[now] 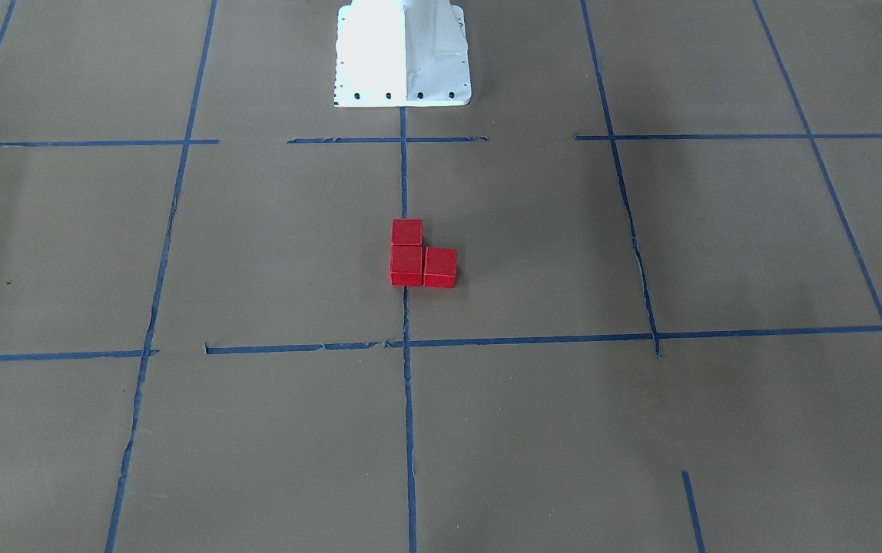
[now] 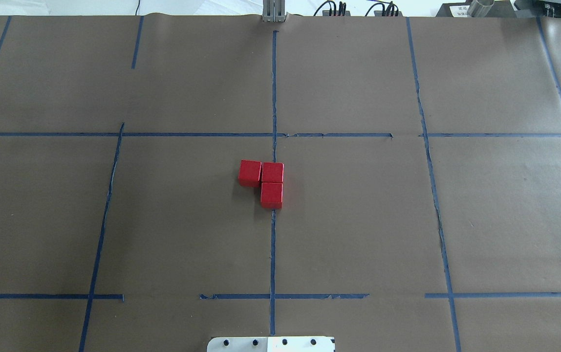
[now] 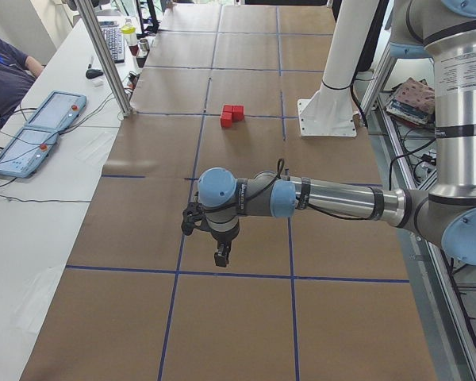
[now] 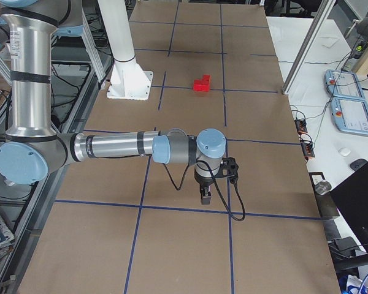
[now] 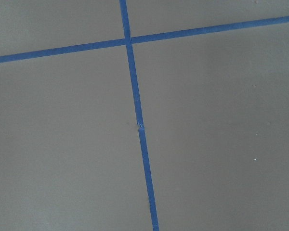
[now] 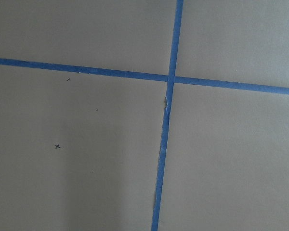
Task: Form red blocks into L shape at center
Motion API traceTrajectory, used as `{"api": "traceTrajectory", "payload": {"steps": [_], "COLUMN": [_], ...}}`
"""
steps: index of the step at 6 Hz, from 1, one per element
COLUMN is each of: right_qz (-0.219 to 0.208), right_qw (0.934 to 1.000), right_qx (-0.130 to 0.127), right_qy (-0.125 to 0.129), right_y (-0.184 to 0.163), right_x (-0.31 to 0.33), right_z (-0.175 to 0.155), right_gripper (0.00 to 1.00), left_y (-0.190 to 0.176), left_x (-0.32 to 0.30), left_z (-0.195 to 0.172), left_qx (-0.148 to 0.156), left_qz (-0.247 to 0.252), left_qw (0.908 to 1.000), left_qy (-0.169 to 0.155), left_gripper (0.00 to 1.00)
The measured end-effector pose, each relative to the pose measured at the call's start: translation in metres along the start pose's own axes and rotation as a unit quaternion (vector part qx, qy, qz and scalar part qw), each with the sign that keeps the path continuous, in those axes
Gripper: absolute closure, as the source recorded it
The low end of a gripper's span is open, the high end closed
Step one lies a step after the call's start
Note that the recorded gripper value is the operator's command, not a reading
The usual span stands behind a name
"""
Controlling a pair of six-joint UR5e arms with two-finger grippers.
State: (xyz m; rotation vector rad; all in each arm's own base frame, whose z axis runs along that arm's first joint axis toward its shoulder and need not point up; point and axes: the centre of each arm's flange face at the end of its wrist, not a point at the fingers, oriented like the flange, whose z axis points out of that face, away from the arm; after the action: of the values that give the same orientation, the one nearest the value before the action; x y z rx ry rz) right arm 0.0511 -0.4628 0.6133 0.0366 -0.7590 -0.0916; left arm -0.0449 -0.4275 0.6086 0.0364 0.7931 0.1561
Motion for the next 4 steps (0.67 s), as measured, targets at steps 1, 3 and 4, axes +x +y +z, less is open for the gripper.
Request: {"api": "traceTrajectory", "payload": {"steps": [1,3,4], "right_qz": [0.000,0.001,0.002], "right_qw": [1.0000,1.0000,1.0000], "right_qx": [0.000,-0.001,-0.002], "right_qy": [0.000,0.000,0.000], "right_y": [0.0000,0.0004,0.0008], "right_x": [0.0000,0.0007,0.0015], "right_z": [0.0000,0.0008,0.0016], "right_gripper": [0.00,0.00,0.00], "left_y": [0.0004,0.0000,0.0002], "left_x": [-0.0026,-0.0021,-0.0019], "left_z": [-0.0010,-0.0045,-0.0052], "left_qx": [-0.001,0.000,0.000], "left_qz": [0.001,0.004,0.004], "left_qw": [0.9999,0.9995,0.9995], "left_qy": [-0.016,-0.030,-0.030], "left_gripper": [0.00,0.00,0.00]}}
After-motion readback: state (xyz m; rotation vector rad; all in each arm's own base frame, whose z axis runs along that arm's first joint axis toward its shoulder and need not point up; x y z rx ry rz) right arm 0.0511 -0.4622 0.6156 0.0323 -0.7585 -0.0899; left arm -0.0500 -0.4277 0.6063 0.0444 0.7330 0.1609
